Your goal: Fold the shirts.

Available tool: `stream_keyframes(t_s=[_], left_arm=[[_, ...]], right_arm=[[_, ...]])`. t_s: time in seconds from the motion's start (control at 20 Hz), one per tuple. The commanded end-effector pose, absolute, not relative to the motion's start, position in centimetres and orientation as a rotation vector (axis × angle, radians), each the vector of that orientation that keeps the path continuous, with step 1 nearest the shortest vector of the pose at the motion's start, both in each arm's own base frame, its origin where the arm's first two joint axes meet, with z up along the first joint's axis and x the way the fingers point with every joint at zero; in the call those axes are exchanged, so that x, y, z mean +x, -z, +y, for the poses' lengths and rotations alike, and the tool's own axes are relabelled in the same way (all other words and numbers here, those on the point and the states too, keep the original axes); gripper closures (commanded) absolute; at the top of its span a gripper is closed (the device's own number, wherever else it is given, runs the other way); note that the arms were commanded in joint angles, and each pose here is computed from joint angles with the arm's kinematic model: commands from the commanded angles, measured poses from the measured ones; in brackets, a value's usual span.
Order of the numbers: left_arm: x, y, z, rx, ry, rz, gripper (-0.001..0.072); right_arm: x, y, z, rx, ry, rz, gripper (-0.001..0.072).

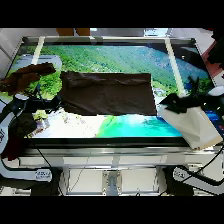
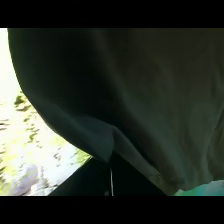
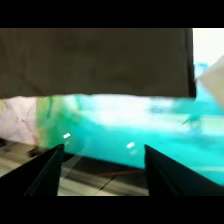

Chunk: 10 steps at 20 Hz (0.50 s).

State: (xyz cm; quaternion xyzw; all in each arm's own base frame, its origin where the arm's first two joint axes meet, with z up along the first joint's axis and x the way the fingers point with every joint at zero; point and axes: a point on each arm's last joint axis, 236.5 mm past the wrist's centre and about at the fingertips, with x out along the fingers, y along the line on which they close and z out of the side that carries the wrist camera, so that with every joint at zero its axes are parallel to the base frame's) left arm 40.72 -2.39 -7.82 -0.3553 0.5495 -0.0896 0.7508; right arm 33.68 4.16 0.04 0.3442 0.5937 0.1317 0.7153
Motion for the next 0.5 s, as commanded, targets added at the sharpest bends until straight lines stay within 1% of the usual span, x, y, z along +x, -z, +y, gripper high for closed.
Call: stream_keyframes(t_s=[0.0, 0.1, 0.25, 0.35, 0.45], left_arm=[[40.5, 7.2, -2.9, -0.777, 0.23, 1.207, 0.0696], [40.5, 7.2, -3.0, -0.772, 0.237, 1.208, 0.0696], [40.5, 7.2, -3.0, -0.774, 0.237, 1.207, 0.0696], [40.6, 7.2, -3.0, -0.774, 0.233, 1.202, 0.0696], [40.7, 7.2, -3.0, -0.775, 0.233, 1.201, 0.0696]], right_arm=[[29.5, 5.4, 7.9, 1.08, -0.228, 1.378, 0.0092], [31.1, 7.6, 7.0, 1.194, -0.092, 1.258, 0.0092], [34.3, 8.6, 4.1, 1.323, 0.09, 1.061, 0.0094], [35.5, 8.6, 3.0, 1.346, 0.144, 0.993, 0.0102], [36.4, 8.9, 3.2, 1.317, 0.177, 0.959, 0.0104]])
